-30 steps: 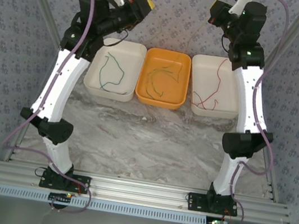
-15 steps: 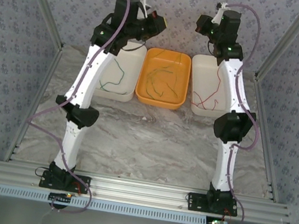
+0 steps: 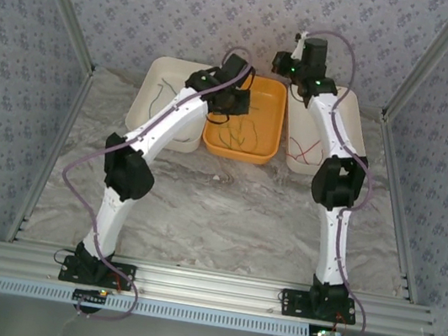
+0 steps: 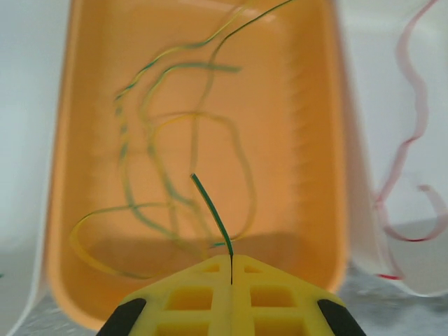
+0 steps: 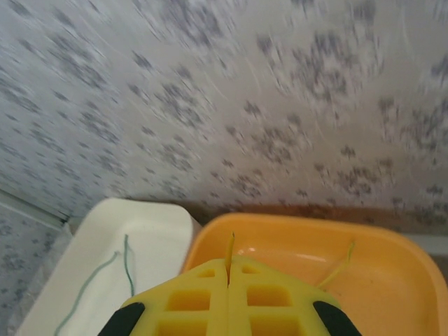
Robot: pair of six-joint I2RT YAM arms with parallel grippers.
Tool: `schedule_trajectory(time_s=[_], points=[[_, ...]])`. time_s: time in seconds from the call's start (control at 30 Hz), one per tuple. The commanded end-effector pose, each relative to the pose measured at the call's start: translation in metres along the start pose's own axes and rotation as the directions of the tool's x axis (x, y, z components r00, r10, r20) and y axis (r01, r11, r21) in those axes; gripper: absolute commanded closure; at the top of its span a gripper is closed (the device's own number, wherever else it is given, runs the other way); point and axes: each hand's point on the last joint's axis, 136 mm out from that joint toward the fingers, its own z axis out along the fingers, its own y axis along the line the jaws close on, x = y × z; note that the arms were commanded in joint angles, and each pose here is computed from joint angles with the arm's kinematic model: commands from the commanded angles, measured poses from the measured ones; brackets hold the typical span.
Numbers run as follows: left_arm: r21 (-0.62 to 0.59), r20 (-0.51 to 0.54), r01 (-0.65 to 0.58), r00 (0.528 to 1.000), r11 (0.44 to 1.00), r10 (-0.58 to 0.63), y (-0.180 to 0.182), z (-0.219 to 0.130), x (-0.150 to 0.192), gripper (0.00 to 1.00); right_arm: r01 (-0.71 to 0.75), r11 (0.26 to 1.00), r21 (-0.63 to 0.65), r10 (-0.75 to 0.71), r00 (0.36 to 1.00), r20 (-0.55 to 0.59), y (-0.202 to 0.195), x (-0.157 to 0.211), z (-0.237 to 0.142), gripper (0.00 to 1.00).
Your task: Untangle the cables
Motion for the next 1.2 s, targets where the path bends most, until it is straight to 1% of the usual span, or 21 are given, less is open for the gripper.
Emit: schedule_trajectory(time_s=[0.0,0.13,0.27,0.47,0.5,0.57,0.67,0.7,0.73,0.77,0.8,0.83,0.87,0.9,0.97,1.0,1.17], points=[[-0.047,0.096,0.002,0.995,0.999,0.003,0.017,-0.002,-0.026,1.00,0.005,0.999,0.044,-0.003,0.999,-0.040,-0.015,0.023,0.016,1.00],[-0.074,0.065,0.013,0.998,0.997,-0.008,0.028,0.023,-0.020,1.00,-0.002,0.995,0.096,0.010,0.996,-0.087,-0.031,0.048,0.029,1.00],[-0.071,0.044,0.013,0.999,0.997,-0.010,0.027,0.045,-0.018,1.00,-0.026,0.991,0.133,0.043,0.991,-0.126,-0.045,0.067,0.040,1.00],[-0.068,-0.004,0.012,1.000,0.998,-0.013,0.024,0.079,-0.014,1.00,-0.047,0.987,0.152,0.072,0.984,-0.163,-0.055,0.085,0.048,1.00],[-0.066,-0.011,0.016,1.000,0.998,-0.017,0.024,0.085,-0.012,1.00,-0.047,0.987,0.155,0.073,0.983,-0.167,-0.054,0.086,0.048,0.99],[-0.055,-0.023,0.029,0.999,0.998,-0.031,0.025,0.093,-0.010,1.00,-0.039,0.987,0.153,0.066,0.983,-0.173,-0.052,0.085,0.046,0.88],[-0.050,-0.039,0.050,0.998,0.997,-0.052,0.028,0.101,-0.006,1.00,-0.021,0.986,0.163,0.051,0.981,-0.185,-0.046,0.082,0.040,0.67],[-0.045,-0.042,0.058,0.997,0.997,-0.060,0.028,0.101,-0.007,0.92,-0.017,0.986,0.165,0.047,0.982,-0.182,-0.044,0.078,0.036,0.61],[-0.045,-0.042,0.061,0.997,0.997,-0.063,0.028,0.099,-0.007,0.79,-0.008,0.986,0.169,0.039,0.983,-0.181,-0.041,0.075,0.032,0.56],[-0.050,-0.036,0.063,0.997,0.997,-0.065,0.029,0.095,-0.009,0.63,0.002,0.985,0.174,0.029,0.984,-0.177,-0.038,0.072,0.028,0.52],[-0.054,-0.029,0.063,0.997,0.997,-0.064,0.029,0.091,-0.011,0.56,0.013,0.984,0.179,0.018,0.985,-0.171,-0.035,0.067,0.023,0.49],[-0.060,-0.019,0.065,0.998,0.996,-0.066,0.030,0.086,-0.015,0.52,0.021,0.983,0.180,0.009,0.986,-0.164,-0.030,0.062,0.018,0.48],[-0.065,-0.010,0.068,0.998,0.996,-0.068,0.031,0.080,-0.018,0.50,0.027,0.984,0.178,0.002,0.988,-0.156,-0.026,0.057,0.013,0.47],[-0.072,0.004,0.072,0.997,0.995,-0.072,0.031,0.072,-0.022,0.47,0.036,0.983,0.178,-0.008,0.988,-0.152,-0.022,0.053,0.009,0.47],[-0.074,0.034,0.078,0.997,0.994,-0.075,0.030,0.055,-0.030,0.34,0.048,0.982,0.185,-0.024,0.991,-0.130,-0.014,0.040,-0.003,0.44],[-0.063,0.047,0.076,0.996,0.995,-0.073,0.027,0.047,-0.034,0.30,0.047,0.980,0.194,-0.022,0.992,-0.127,-0.013,0.036,-0.009,0.42],[-0.029,0.115,0.079,0.991,0.996,-0.075,0.015,-0.001,-0.052,0.29,0.052,0.979,0.198,-0.029,0.992,-0.121,0.000,0.022,-0.034,0.42]])
